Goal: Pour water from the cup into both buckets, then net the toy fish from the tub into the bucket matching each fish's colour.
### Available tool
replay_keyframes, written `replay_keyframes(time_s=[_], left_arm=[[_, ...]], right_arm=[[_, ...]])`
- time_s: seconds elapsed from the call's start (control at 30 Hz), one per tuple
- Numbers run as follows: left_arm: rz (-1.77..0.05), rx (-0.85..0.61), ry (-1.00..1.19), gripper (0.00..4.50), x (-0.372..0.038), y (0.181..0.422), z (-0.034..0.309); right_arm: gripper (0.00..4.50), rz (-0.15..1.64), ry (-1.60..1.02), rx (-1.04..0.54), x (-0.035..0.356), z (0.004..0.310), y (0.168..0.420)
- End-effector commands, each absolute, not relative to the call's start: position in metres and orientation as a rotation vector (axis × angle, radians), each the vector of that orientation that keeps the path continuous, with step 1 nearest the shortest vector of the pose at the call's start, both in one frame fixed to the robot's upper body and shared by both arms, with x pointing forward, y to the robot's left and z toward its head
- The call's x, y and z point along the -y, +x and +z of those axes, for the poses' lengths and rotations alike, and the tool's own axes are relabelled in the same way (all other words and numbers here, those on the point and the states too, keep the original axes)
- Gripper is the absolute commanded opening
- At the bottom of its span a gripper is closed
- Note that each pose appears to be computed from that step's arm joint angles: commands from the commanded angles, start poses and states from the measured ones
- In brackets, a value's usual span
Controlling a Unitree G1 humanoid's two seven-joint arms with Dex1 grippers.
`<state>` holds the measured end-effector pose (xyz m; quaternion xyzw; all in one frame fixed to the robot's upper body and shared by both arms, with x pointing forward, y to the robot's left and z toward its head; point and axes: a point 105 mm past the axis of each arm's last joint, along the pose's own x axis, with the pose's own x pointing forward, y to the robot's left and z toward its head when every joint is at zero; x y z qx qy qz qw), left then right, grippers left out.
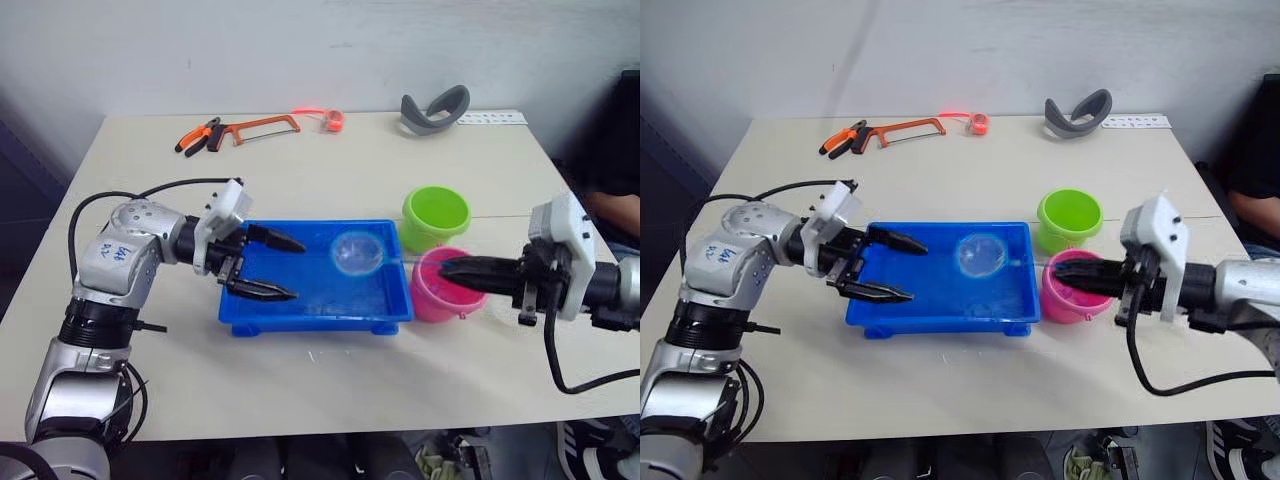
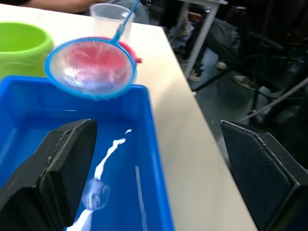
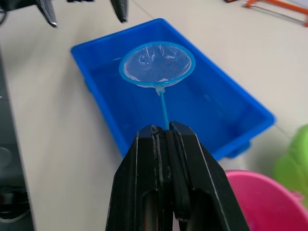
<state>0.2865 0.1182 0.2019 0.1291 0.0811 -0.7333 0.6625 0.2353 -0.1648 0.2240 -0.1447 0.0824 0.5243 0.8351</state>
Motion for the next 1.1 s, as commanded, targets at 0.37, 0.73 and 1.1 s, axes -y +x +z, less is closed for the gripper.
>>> replay_keyframes(time_s=[0.37,0.73,1.1], left_arm=[[-1.712,-0.348,0.459,4.45,-0.156,0.239,0.184],[-1.735,-0.518,0.594,4.45,-0.18,0.204,0.152],[-1.651,-0.509,0.526,4.5,-0.185,0.206,0.145]], right_arm=[[0.0,1.347,-0.341,-0.187,0.133,0.188,0.192],[0.0,1.393,-0.49,-0.168,0.108,0.119,0.194],[0.87,1.401,-0.551,-0.14,0.104,0.091,0.211]])
